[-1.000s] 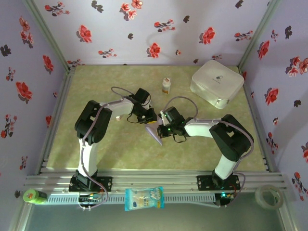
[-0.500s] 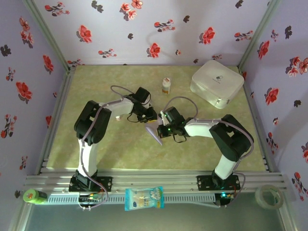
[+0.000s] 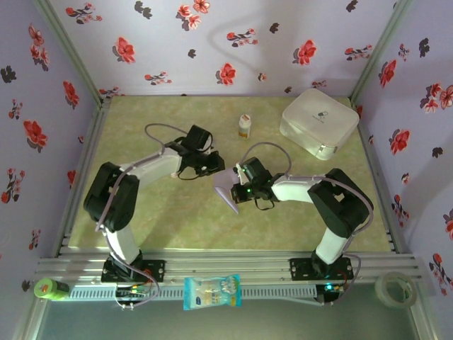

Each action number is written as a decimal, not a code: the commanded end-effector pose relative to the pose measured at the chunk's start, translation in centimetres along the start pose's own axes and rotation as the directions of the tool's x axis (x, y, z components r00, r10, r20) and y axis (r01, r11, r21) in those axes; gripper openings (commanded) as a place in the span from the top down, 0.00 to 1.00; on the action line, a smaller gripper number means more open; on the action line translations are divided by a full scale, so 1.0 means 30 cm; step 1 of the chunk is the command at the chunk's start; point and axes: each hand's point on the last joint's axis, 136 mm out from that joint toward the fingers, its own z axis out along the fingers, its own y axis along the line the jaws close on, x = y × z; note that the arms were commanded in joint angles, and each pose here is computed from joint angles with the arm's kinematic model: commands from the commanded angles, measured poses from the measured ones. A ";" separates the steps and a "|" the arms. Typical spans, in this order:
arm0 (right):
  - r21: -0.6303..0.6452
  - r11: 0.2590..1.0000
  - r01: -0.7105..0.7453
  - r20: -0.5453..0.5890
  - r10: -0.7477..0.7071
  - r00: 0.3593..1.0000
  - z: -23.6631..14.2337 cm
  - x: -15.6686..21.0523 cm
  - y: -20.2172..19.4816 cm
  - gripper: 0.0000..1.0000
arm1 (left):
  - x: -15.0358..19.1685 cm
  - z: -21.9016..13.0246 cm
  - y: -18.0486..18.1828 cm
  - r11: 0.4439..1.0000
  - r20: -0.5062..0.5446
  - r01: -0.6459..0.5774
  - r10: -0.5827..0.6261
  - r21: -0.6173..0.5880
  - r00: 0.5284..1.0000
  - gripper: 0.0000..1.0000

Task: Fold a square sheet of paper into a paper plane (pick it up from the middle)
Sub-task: Third fold the triangle at the center of the table.

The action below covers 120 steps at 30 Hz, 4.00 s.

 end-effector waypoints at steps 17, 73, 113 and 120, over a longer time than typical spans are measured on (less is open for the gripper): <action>0.059 0.997 -0.048 -0.043 0.051 0.998 0.025 0.062 -0.062 1.00 | 0.210 0.039 -0.014 0.956 0.020 0.127 -0.137 0.265 0.990 1.00; -0.005 0.986 -0.166 0.070 0.166 0.984 -0.185 -0.063 0.023 0.59 | 0.339 0.211 0.183 0.974 -0.049 0.196 -0.192 0.111 0.980 1.00; -0.024 0.967 -0.254 -0.218 0.243 0.945 -0.001 0.185 0.094 0.99 | 0.346 0.207 0.186 0.974 -0.055 0.198 -0.193 0.106 0.980 1.00; -0.017 0.961 -0.278 -0.218 0.267 0.938 -0.001 0.211 0.079 0.98 | 0.347 0.208 0.188 0.975 -0.055 0.198 -0.193 0.104 0.980 1.00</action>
